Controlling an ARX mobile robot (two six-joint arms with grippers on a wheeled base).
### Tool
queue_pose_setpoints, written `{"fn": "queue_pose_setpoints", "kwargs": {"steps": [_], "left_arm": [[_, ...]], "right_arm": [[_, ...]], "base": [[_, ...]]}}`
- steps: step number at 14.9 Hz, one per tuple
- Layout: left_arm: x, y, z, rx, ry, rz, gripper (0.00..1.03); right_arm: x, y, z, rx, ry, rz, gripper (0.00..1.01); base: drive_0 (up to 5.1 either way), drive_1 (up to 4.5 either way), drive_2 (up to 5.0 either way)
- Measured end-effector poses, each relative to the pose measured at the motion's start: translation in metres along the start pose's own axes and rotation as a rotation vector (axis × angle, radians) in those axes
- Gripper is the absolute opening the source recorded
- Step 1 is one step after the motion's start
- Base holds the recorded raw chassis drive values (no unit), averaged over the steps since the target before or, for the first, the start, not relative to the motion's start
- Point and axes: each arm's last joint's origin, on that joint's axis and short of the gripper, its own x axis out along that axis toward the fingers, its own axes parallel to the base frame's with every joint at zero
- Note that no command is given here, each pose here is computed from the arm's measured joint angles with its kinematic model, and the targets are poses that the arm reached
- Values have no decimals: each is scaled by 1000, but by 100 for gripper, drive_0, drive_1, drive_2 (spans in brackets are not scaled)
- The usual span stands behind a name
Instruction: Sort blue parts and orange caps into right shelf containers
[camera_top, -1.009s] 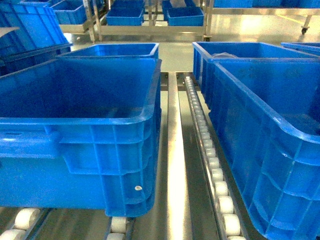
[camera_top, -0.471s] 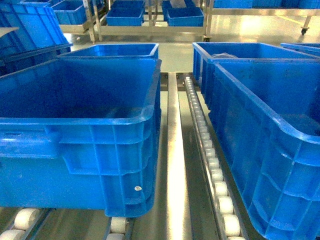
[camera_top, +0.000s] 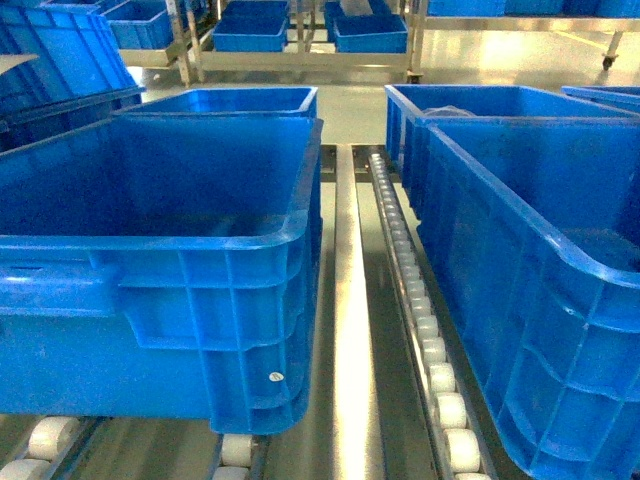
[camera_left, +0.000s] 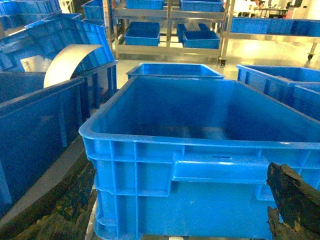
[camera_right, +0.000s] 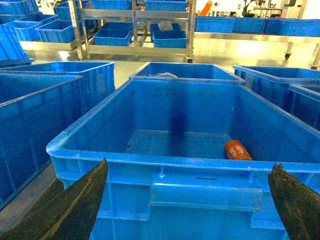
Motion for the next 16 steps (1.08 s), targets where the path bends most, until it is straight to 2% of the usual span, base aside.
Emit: {"fn": "queue_pose_setpoints", "kwargs": {"steps": [16], "left_arm": [[0, 0, 0, 0, 0, 0, 98]], "right_arm": [[0, 0, 0, 0, 0, 0, 98]], "base": [[0, 0, 0]]}}
